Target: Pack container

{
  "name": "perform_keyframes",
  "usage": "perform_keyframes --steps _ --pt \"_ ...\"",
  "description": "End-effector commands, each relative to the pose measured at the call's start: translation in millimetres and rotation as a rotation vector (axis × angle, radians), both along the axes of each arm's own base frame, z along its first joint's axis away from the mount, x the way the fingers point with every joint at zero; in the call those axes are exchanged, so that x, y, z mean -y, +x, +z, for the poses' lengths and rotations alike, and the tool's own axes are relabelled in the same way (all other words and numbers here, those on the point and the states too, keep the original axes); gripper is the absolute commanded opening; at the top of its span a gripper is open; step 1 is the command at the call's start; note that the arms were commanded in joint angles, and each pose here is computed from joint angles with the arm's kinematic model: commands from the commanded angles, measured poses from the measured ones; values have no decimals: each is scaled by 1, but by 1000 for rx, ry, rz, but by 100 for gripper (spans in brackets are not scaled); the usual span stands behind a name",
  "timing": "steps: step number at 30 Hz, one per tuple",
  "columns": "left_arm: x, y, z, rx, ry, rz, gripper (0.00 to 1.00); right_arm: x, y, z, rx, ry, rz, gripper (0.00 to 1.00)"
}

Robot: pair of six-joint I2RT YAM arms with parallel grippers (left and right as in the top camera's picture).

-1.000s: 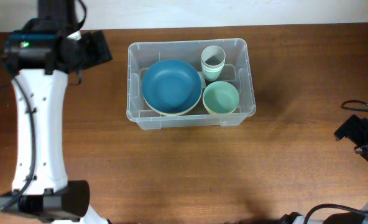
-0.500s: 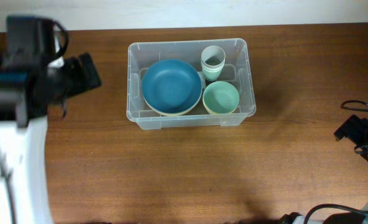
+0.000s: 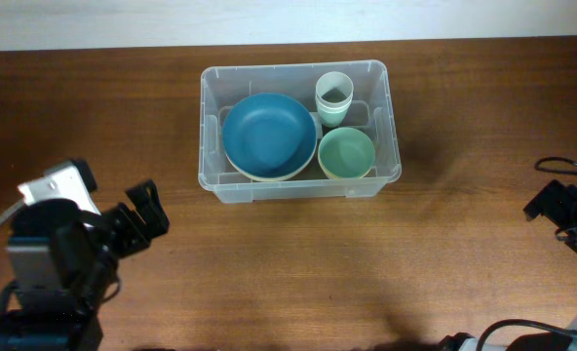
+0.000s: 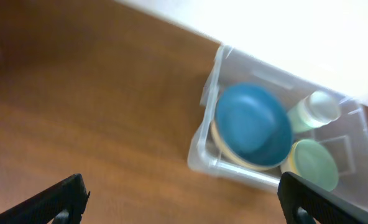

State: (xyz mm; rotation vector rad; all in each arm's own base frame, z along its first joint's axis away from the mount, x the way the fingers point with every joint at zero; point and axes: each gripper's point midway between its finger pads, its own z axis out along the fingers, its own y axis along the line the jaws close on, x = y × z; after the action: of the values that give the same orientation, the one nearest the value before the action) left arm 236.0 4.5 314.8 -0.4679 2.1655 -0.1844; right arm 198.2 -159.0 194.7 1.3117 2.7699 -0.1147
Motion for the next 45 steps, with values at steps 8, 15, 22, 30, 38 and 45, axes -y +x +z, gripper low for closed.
perform_keyframes --steps 8,15,22,30,38,45 --pt "2 -11 -52 -170 -55 30 100 1 -1 -1 -2 4 -4 99" --pt "2 -22 -63 -236 -50 33 100 1 -1 -1 -2 4 -4 99" --pt "5 -7 -56 -172 65 -95 100 1 -1 -1 -2 4 -4 99" --pt "31 39 -64 28 262 -408 100 1 -1 -1 -2 4 -4 99" --pt "40 63 -84 286 319 -437 100 1 -1 -1 -2 4 -4 99" --pt "43 50 -67 572 370 -410 100 1 -1 -1 -2 4 -4 99"
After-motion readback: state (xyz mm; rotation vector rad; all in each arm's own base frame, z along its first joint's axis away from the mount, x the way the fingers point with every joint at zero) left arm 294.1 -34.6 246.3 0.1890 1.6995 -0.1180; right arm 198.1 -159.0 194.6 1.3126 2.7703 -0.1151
